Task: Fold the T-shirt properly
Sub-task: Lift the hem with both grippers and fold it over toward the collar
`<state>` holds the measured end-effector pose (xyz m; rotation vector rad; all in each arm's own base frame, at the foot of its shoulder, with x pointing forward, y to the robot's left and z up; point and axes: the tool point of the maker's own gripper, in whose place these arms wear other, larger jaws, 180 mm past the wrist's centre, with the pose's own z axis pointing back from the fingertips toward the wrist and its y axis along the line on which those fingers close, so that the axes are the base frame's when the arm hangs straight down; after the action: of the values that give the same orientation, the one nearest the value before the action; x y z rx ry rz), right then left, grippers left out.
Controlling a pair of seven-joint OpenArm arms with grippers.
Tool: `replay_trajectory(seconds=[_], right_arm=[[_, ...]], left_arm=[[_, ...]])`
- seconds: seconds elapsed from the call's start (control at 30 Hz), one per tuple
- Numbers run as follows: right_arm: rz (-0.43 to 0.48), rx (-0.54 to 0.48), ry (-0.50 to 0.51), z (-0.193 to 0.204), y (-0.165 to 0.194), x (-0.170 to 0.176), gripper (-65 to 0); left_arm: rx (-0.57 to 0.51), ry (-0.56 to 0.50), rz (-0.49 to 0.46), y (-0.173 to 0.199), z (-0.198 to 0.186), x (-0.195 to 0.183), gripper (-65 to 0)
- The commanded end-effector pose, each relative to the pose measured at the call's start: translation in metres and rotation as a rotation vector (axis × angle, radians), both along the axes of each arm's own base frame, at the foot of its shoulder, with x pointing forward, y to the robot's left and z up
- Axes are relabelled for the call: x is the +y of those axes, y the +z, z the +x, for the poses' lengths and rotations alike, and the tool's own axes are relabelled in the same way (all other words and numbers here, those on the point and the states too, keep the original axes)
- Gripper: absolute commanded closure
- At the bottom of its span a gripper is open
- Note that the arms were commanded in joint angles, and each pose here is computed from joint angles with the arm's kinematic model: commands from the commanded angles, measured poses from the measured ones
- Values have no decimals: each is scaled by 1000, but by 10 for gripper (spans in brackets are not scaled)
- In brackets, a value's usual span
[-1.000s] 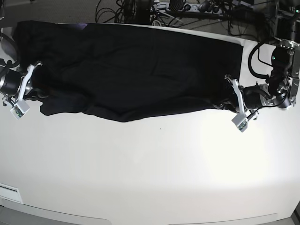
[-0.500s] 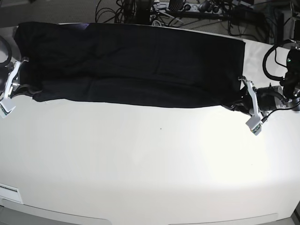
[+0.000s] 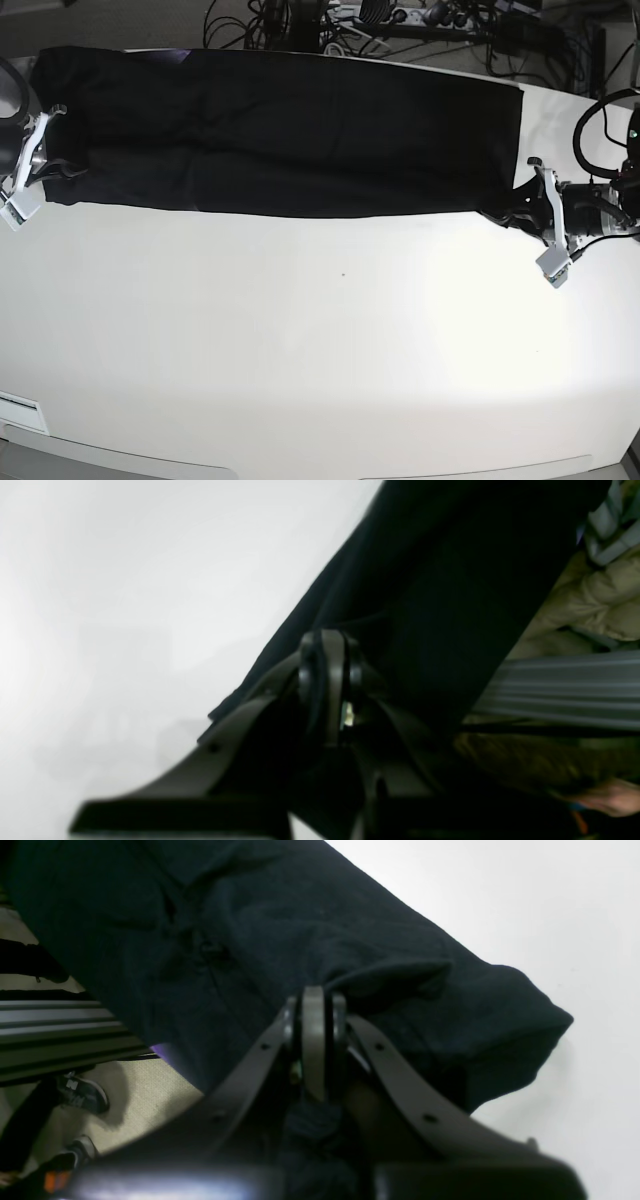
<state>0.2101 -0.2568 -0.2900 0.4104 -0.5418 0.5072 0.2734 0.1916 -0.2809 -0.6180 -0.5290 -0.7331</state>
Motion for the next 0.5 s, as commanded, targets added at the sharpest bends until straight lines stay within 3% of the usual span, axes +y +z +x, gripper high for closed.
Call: replay_trajectory(seconds=[0.0,0.3,0.47], right_arm=[[-24,-39,9,7,11,-5,0],[-95,-26,-5,7,4,-16,0],[-84,-43,-10,9,6,-15,0]], left_arm=[[-43,-7,5,16,7,5,0],[-22,-14,71,13,3,18,0],[-19,-14,72,14,2,19,0]])
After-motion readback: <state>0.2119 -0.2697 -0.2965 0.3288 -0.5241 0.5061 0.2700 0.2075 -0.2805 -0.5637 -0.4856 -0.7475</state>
